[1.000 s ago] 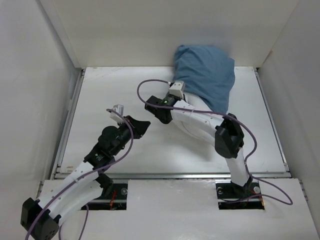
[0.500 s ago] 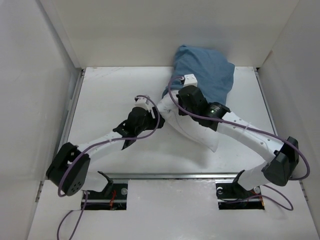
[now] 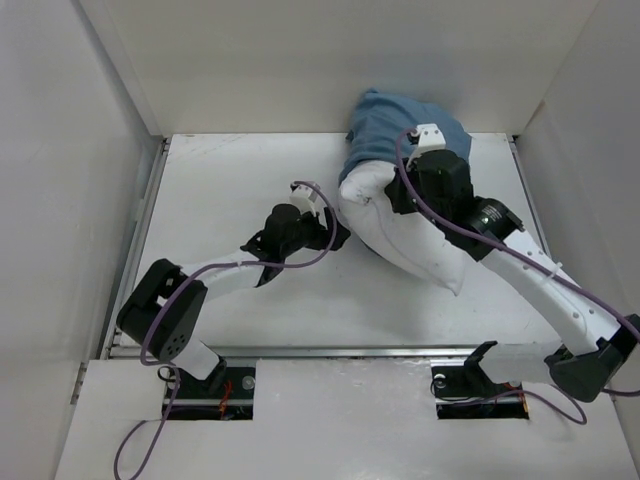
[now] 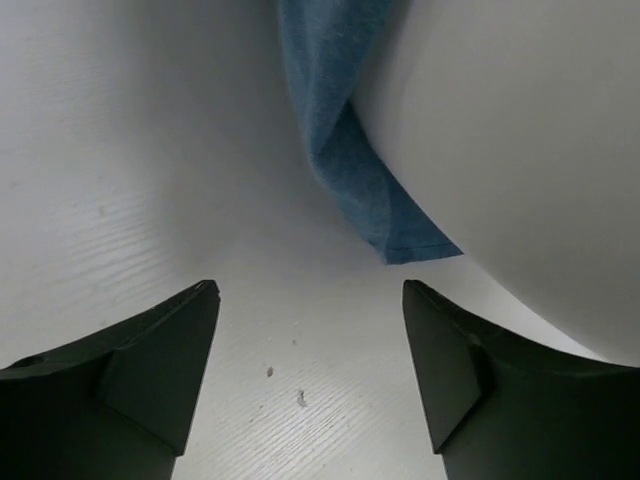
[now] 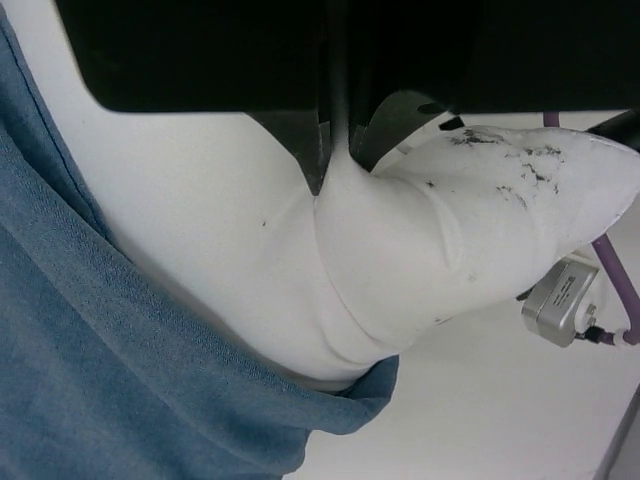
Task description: Put the pillow into the pillowcase
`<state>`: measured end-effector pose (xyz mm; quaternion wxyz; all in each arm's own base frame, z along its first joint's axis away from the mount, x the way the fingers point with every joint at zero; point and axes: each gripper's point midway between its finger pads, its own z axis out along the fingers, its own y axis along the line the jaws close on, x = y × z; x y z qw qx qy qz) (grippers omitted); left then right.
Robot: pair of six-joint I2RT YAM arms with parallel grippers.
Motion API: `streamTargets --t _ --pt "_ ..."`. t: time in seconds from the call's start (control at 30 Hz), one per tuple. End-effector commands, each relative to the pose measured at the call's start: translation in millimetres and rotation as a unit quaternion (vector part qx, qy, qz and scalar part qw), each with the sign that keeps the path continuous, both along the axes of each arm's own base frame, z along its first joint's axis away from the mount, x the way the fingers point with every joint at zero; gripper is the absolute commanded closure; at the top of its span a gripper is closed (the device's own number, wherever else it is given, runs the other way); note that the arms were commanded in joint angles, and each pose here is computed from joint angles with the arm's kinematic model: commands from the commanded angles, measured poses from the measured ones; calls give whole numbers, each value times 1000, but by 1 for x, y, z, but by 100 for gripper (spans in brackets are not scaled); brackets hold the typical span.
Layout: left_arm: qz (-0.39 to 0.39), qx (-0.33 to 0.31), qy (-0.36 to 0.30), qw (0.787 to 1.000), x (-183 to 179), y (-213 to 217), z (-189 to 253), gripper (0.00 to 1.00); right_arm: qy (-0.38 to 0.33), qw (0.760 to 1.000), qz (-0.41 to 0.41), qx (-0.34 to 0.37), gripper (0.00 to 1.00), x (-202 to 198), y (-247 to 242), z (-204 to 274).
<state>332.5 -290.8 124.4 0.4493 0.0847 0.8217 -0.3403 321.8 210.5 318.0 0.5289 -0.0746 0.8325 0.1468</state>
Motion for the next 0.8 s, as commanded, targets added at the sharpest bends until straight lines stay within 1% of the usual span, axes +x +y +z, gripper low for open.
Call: streamTargets --t 0.0,0.07,0.1,0.13,0.2,0.23,0.27,0.33,0.37,0.47,0.5,0.6,0.63,0.7,0.73,0.77 --pt "-73 -68 -86 991 -16 -24 48 24 -80 995 -7 64 100 -2 -10 74" --pt "-100 -91 -113 984 -29 -34 59 11 -82 994 -4 73 100 -7 -11 80" --pt "-105 -98 -121 982 -30 -38 63 3 -82 994 -4 73 100 -8 -12 82" --pt "-109 -95 -115 983 -31 -43 54 3 -84 993 2 77 100 -11 -11 85" --pt "-109 -95 -116 983 -25 -52 56 3 -92 992 10 87 100 -13 -9 96" --pt "-99 -79 -97 987 -18 -53 39 8 -93 991 16 96 100 -17 -8 100" --pt "-71 -84 -100 989 -4 -54 45 10 -98 990 17 100 100 -20 -11 107" --pt "-60 -84 -81 991 0 -55 34 15 -104 988 30 109 100 -26 -9 114" --pt "-40 -95 -95 990 11 -52 45 17 -109 987 30 113 100 -29 -12 119" --pt "-14 -87 -95 992 24 -51 44 18 -122 984 31 123 100 -36 -18 131" --pt "-4 -83 -102 991 32 -48 49 18 -116 985 30 124 100 -36 -19 129" --pt "6 -79 -109 991 39 -48 53 19 -124 983 30 130 100 -43 -24 137" --pt "6 -75 -105 992 40 -49 48 19 -129 982 30 133 100 -44 -24 142" --pt "7 -89 -113 990 43 -52 55 24 -128 982 35 133 100 -45 -23 142" --pt "-11 -103 -116 988 40 -58 63 27 -127 982 39 134 100 -46 -22 142" --pt "-23 -118 -123 985 39 -64 71 34 -121 983 38 136 100 -46 -21 139"
